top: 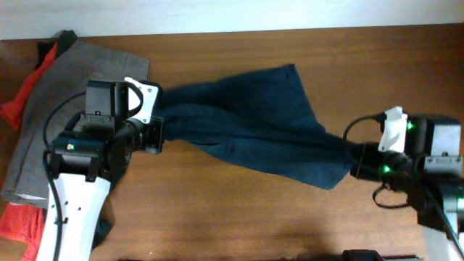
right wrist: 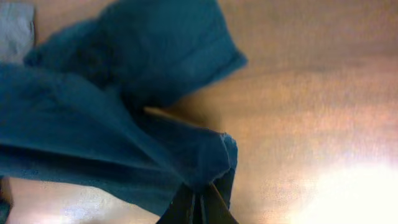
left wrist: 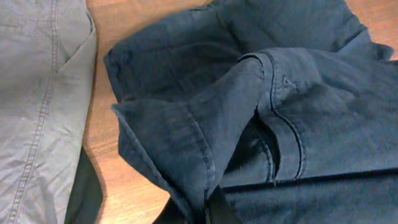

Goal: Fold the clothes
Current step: 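Lift the hems with both grippers and fold them up toward the waistband, then lower the folded edge onto the shorts and adjust both grippers inward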

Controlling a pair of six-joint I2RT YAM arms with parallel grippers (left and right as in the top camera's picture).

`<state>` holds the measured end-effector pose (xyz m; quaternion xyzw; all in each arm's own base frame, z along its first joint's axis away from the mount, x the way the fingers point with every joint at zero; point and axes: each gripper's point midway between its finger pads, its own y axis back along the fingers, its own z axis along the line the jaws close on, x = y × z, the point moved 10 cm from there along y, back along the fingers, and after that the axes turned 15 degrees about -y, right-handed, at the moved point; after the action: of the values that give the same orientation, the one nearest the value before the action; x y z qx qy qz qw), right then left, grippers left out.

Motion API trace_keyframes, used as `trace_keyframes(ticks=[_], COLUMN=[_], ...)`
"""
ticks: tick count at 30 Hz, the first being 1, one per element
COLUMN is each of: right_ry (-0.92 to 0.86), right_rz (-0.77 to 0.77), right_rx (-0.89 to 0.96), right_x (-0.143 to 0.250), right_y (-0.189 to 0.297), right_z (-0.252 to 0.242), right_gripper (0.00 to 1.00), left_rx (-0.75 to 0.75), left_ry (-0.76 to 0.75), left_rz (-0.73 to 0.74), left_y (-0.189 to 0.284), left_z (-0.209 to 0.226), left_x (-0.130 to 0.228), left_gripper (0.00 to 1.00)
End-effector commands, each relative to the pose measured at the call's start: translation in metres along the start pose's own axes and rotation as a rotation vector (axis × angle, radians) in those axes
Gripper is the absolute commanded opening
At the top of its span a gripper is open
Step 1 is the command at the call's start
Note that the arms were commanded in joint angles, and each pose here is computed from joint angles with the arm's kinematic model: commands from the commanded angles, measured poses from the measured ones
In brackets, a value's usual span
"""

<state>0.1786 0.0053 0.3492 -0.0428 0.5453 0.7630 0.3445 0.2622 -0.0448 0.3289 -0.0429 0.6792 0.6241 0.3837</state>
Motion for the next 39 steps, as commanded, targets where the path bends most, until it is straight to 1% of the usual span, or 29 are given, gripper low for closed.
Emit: trace_keyframes(ticks=[1,4,6,7,9,12,13,16,18,20,25,31,36,39], right_ry=[0.006,0.045,0.083,0.095,0.107,0.137,0.156,0.183,0.193,0.201,0.243,0.281,0.328,0.346], right_rz=[-0.044,0.003,0.034,0.030,0.014,-0.056,-0.089,-0.140,-0.179,-0.185,-0.180,-0.199,-0.253,-0.294], right_rx=[0.107,0.105,0.080,0.079,0.071,0.042,0.027,-0.020,-0.043,-0.056,-0.067,-0.090,-0.133,-0.157], right_x=[-0.027,-0.045,-0.061,-0.069,-0.078,-0.098,-0.105,-0.116,-0.126,-0.131,-0.133,-0.135,-0.136,-0.138], right_y=[-0.021,-0.052,-0.086,-0.100,-0.114,-0.136,-0.143,-0.154,-0.167,-0.184,-0.219,-0.253,-0.279,-0.295], right_z=[-0.005,-0.002,0.001,0.001,0.002,0.006,0.008,0.013,0.015,0.017,0.020,0.025,0.039,0.044], right_gripper=[0.04,0.04,0.04,0.04,0.04,0.04,0.04,0.04,0.04,0.04,0.04,0.04,0.04,0.04], left_rx=[-0.089,-0.086,-0.155,-0.193,-0.239,-0.279,-0.306,-0.351,-0.376,-0.403,-0.426,-0.432,-0.443,-0.457], left_ry=[0.031,0.039,0.077,0.097,0.122,0.147,0.156,0.166,0.186,0.199,0.203,0.204,0.206,0.209], left_rz=[0.057,0.111,0.175,0.198,0.221,0.243,0.237,0.204,0.146,0.084,-0.008,-0.035,-0.078,-0.138], left_y=[-0.012,-0.030,-0.048,-0.057,-0.072,-0.103,-0.115,-0.130,-0.139,-0.144,-0.153,-0.181,-0.208,-0.218], left_z=[0.016,0.020,0.029,0.034,0.041,0.050,0.055,0.062,0.067,0.072,0.078,0.084,0.090,0.094], left_x=[-0.001,-0.001,0.000,0.000,-0.001,-0.004,-0.007,-0.013,-0.021,-0.030,-0.042,-0.045,-0.048,-0.054], left_gripper=[0.01,0.01,0.01,0.01,0.01,0.01,0.01,0.01,0.01,0.01,0.01,0.01,0.01,0.01])
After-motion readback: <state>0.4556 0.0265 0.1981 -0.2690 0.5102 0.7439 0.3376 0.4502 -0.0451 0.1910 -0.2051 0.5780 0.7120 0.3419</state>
